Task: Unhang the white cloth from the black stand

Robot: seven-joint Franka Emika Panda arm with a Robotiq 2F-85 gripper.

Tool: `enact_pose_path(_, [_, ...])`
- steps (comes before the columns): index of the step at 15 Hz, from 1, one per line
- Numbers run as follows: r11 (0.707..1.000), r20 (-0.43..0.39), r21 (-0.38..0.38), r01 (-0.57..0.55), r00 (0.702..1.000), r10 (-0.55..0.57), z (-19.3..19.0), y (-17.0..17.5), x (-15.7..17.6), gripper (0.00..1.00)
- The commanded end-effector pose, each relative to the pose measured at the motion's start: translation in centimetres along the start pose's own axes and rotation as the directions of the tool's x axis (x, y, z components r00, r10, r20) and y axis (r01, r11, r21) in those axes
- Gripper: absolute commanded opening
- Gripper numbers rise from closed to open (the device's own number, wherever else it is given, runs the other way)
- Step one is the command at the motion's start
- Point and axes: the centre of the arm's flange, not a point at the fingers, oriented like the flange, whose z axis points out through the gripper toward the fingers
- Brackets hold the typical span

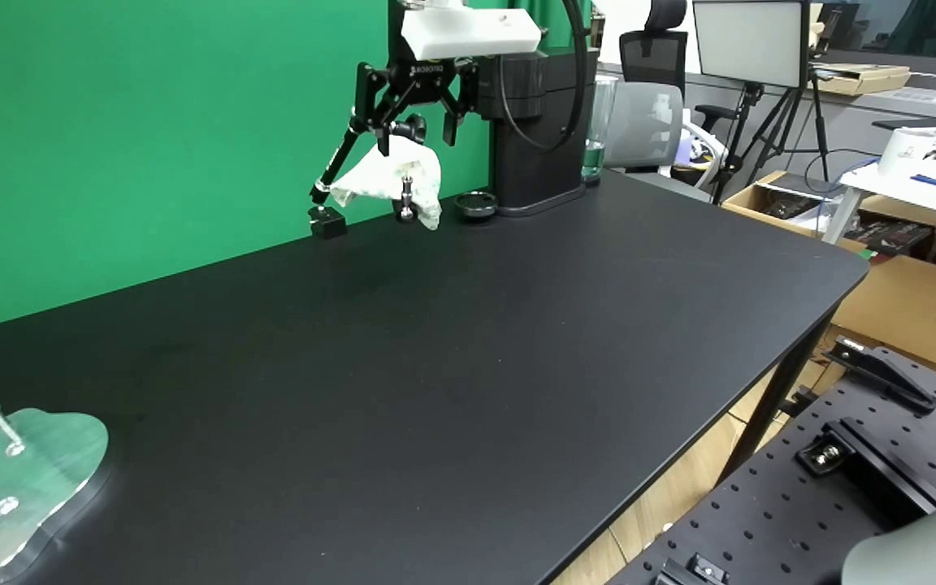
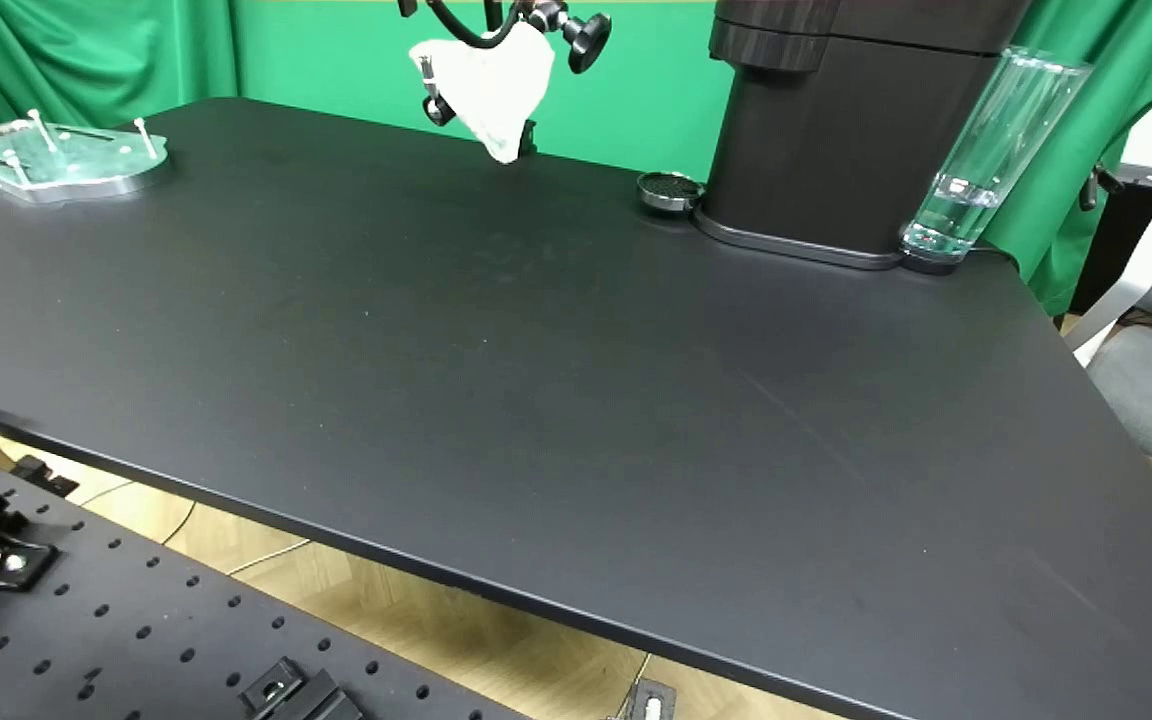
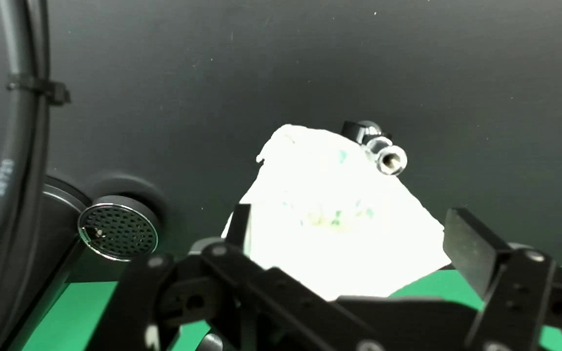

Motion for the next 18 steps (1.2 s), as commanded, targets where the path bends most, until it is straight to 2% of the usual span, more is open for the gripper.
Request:
enact_pose_path(1, [0.999, 0.003, -0.008, -0.036, 0.999, 0.036, -0.1, -0.4, -0.2, 1.0])
enact_pose_path(5, [0.999, 0.013, -0.008, -0.037, 0.999, 0.037, -0.1, -0.4, -0.2, 1.0])
enact_pose_path(6, [0.998, 0.003, -0.047, -0.046, 0.999, 0.046, 2.7, 1.2, 0.7, 1.0])
enact_pose_path(9, [0.996, 0.034, -0.06, -0.063, 0.997, 0.066, 4.9, 2.1, 0.4, 1.0])
enact_pose_path(13, [0.996, 0.072, -0.032, -0.082, 0.994, 0.084, 7.1, 2.4, 0.6, 1.0])
enact_pose_path(18, [0.995, 0.06, -0.007, -0.101, 0.993, 0.102, 6.7, 1.4, 1.3, 1.0])
